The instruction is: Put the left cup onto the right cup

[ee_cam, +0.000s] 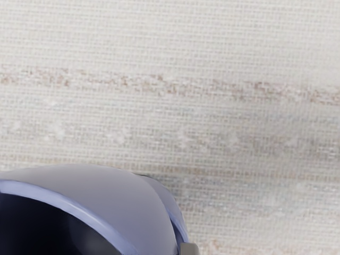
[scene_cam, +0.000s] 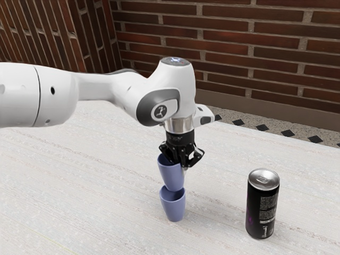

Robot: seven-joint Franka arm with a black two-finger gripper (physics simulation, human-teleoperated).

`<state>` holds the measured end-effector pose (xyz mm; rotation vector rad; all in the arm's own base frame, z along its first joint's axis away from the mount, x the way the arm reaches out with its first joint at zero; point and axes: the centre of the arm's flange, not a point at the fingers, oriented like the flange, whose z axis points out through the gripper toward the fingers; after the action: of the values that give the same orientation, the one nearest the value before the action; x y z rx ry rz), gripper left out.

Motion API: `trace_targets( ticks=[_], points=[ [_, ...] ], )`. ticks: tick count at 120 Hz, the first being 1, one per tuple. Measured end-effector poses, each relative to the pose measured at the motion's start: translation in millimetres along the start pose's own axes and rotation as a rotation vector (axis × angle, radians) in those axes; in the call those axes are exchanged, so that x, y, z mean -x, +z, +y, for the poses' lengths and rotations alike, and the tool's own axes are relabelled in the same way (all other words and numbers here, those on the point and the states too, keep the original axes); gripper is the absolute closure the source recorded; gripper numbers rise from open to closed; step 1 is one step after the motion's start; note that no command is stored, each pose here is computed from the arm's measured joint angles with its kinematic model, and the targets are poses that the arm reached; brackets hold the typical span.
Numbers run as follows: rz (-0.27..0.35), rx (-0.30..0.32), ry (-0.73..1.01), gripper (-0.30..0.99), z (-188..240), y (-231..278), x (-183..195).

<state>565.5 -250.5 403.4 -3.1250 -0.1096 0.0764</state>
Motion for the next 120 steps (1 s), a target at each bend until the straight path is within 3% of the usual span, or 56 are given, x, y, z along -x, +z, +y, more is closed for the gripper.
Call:
trace_targets(
  ticks=[46, 120],
  points=[
    [0.023, 0.016, -0.018, 0.78, 9.4, -6.2, 4.4],
    [-0.042, 0.022, -0.071, 0.78, -3.6, 19.7, 14.9]
  ],
)
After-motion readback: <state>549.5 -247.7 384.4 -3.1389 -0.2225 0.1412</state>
